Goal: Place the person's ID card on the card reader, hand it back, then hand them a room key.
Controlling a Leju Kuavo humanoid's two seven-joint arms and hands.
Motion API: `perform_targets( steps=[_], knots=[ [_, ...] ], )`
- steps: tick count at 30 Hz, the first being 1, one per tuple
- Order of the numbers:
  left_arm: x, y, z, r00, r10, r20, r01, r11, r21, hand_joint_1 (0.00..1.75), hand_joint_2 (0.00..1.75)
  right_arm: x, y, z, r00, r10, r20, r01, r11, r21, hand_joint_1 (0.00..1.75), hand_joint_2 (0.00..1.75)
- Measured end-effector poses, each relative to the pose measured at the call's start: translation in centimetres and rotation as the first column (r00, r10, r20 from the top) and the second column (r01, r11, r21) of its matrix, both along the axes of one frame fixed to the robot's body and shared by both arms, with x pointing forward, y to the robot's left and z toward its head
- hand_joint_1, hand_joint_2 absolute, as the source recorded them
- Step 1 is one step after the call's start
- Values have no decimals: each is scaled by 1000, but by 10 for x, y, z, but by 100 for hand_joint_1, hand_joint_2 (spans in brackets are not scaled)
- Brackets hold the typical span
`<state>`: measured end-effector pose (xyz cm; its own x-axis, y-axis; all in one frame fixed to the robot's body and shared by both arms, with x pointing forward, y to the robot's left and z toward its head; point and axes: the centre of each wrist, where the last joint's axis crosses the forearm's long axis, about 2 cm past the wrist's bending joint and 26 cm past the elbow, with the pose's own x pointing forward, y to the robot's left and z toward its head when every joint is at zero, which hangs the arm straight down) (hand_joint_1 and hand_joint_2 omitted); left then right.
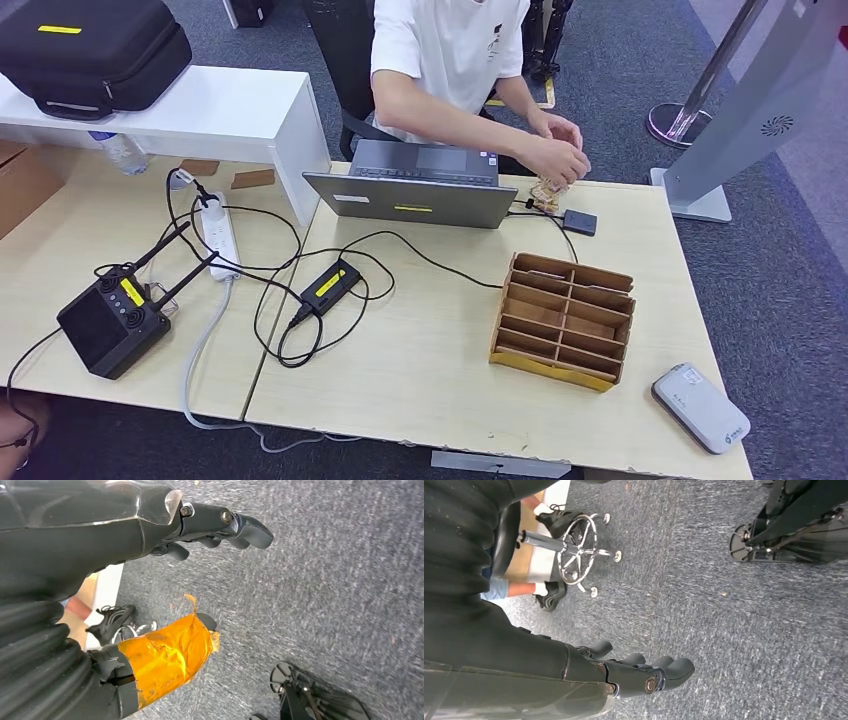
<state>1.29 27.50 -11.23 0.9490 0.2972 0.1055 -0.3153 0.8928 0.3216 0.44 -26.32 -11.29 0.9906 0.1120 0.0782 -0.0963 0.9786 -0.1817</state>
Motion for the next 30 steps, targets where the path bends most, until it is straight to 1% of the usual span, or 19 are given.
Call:
perform_targets(
  steps=[15, 18, 19, 22, 23, 24, 28, 30],
  knots=[
    [-3, 19, -1, 995, -83, 59, 85, 996, -35, 0, 175, 2, -16, 0, 998, -40, 51, 39, 999, 21, 0, 175],
    [-3, 21, -1, 992, -102, 71, 105, 993, -47, 0, 175, 2, -19, 0, 997, -46, 63, 45, 999, 28, 0, 44],
    [-3, 22, -1, 991, -108, 76, 112, 992, -51, 8, 175, 2, -20, 0, 997, -49, 67, 47, 998, 31, 38, 0],
    [-4, 23, -1, 989, -123, 87, 129, 990, -65, 139, 175, 3, -22, 0, 995, -57, 76, 54, 998, 40, 169, 0],
    [-4, 23, -1, 987, -129, 91, 136, 988, -70, 175, 175, 3, -22, 0, 995, -60, 79, 56, 997, 45, 175, 0],
    [-4, 24, -1, 986, -135, 95, 142, 987, -75, 175, 175, 3, -23, 0, 995, -62, 83, 58, 997, 48, 175, 0],
    [-5, 25, 0, 981, -158, 112, 169, 981, -94, 175, 0, 3, -25, 0, 993, -71, 94, 65, 996, 63, 175, 0],
    [-5, 25, 0, 978, -170, 120, 182, 978, -105, 175, 0, 3, -25, 0, 992, -74, 99, 67, 995, 72, 175, 0]
  ],
)
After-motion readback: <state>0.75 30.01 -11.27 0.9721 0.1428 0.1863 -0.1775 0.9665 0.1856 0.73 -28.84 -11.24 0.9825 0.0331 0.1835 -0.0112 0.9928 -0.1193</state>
